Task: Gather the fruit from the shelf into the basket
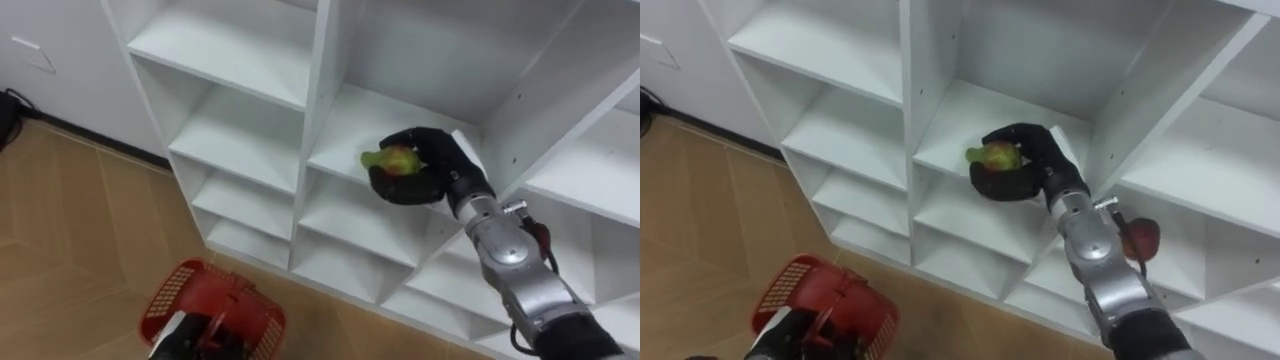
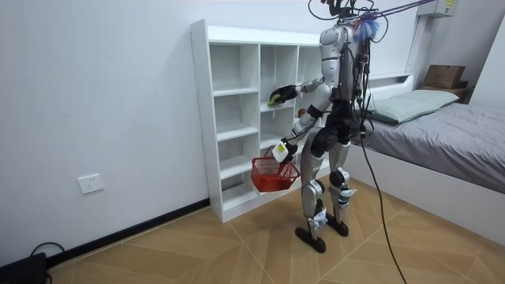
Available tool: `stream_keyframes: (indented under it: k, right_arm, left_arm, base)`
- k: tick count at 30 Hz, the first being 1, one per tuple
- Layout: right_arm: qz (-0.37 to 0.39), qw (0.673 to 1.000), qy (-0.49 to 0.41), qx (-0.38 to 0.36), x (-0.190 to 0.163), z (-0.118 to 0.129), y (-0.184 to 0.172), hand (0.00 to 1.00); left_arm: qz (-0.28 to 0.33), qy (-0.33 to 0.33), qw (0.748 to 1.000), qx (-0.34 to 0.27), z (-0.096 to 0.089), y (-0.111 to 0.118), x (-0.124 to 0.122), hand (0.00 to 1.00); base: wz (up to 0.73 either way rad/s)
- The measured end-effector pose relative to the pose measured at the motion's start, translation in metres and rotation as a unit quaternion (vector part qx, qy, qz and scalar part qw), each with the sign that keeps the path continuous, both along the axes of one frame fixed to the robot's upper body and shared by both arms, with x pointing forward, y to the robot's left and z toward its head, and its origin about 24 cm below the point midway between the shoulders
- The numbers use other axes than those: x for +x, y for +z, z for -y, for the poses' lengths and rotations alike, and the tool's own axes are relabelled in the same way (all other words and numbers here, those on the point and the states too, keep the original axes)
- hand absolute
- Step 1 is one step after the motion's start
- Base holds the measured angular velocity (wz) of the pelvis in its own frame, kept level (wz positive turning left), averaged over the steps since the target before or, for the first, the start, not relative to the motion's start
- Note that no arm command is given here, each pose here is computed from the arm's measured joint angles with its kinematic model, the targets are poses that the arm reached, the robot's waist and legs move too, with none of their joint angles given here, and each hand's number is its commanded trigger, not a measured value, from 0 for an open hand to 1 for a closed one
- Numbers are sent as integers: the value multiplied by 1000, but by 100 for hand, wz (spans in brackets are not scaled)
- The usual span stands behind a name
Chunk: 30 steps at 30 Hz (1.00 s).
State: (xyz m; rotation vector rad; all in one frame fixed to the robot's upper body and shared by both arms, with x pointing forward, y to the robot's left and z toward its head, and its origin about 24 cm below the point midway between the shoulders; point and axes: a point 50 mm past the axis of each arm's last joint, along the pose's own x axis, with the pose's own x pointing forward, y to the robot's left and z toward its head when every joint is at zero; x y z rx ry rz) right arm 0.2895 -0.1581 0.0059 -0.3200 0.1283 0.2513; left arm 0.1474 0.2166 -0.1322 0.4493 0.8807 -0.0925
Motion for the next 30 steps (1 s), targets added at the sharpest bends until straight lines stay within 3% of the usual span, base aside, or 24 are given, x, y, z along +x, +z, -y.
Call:
stream_keyframes:
  k: [10, 24, 30]
  right_arm:
    - [6, 998, 53, 40, -22, -19, 2, 100]
    - [-56, 991, 89, 77, -48, -41, -24, 100]
    - [-101, 990, 77, 64, -58, -38, -46, 100]
  left_arm:
    - [-16, 12, 999, -33, 17, -8, -6, 100]
    - [15, 23, 997, -67, 31, -4, 7, 100]
    - [23, 15, 997, -70, 35, -3, 12, 100]
  base:
    - [-17]
    - [-13]
    - [-1]
